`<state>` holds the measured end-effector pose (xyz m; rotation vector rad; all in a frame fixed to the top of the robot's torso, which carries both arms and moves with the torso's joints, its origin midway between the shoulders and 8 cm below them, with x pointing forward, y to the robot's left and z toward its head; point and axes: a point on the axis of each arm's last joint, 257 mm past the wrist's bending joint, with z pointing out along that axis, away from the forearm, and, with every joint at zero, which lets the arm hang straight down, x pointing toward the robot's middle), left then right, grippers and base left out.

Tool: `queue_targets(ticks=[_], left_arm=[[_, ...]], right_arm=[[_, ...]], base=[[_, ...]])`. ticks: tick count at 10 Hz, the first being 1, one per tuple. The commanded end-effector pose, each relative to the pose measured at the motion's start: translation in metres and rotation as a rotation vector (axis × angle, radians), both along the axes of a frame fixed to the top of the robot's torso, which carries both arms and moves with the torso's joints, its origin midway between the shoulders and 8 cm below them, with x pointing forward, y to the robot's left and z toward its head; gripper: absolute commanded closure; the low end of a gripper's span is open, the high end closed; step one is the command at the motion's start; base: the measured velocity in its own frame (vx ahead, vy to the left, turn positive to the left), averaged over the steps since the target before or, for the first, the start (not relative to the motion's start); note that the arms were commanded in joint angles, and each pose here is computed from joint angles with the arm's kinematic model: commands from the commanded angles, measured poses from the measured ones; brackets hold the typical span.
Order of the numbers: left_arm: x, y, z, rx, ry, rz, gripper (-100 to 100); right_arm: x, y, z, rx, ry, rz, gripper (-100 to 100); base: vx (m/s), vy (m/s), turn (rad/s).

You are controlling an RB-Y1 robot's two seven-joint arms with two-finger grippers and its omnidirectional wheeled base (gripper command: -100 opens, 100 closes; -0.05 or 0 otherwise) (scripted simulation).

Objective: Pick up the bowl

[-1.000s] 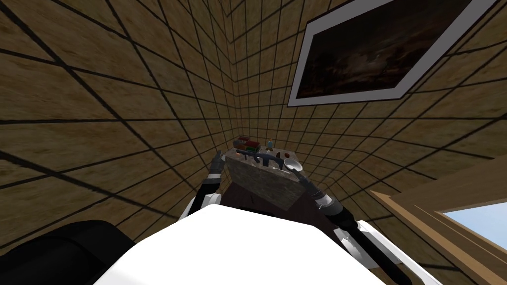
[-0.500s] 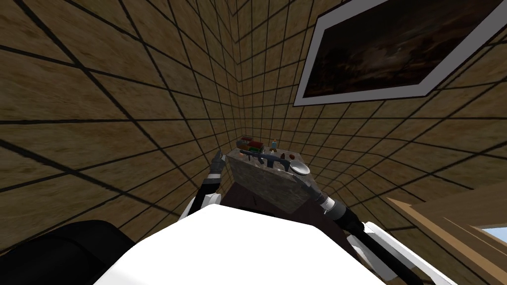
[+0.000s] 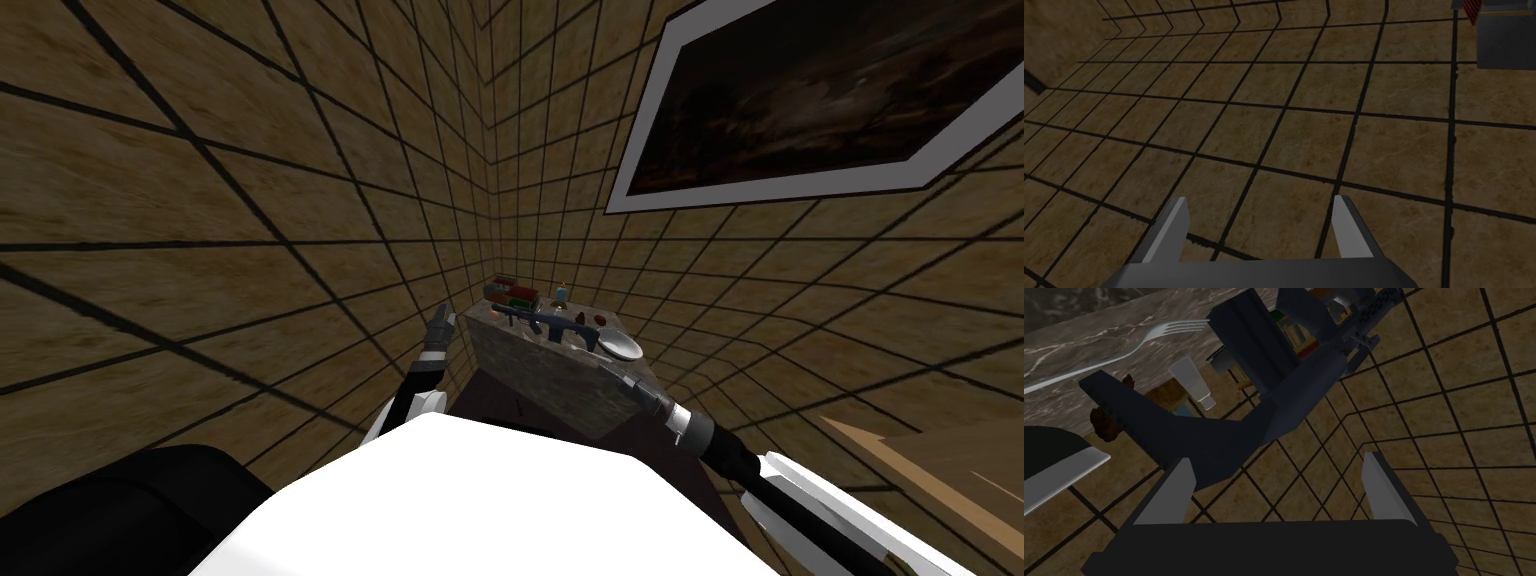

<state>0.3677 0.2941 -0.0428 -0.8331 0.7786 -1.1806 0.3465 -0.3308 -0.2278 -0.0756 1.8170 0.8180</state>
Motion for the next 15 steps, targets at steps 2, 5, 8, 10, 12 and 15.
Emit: queue_targets(ticks=[2,5,8,10,12,15], left_arm=[[0.0,0.0,0.0,0.0,0.0,0.0,0],[0.0,0.0,0.0,0.0,0.0,0.0,0],[0.0,0.0,0.0,0.0,0.0,0.0,0],[0.0,0.0,0.0,0.0,0.0,0.0,0],[0.0,0.0,0.0,0.0,0.0,0.0,0],[0.0,0.0,0.0,0.0,0.0,0.0,0]], right_arm=[[-0.003,-0.027,-0.018,-0.115,0.049,0.011,-100],[-0.016,-0.073,-0.045,-0.273,0.124,0.017,-100],[-0.022,-0.101,-0.052,-0.376,0.163,0.033,-100],[-0.029,-0.126,-0.058,-0.46,0.199,0.041,-100],[-0.036,-0.152,-0.062,-0.542,0.233,0.05,-100],[-0.048,-0.198,-0.062,-0.694,0.292,0.076,-100]], base=[[0.024,0.077,0.058],[0.03,0.079,0.067],[0.03,0.07,0.054],[0.026,0.08,0.05],[0.021,0.077,0.048],[0.024,0.062,0.047]])
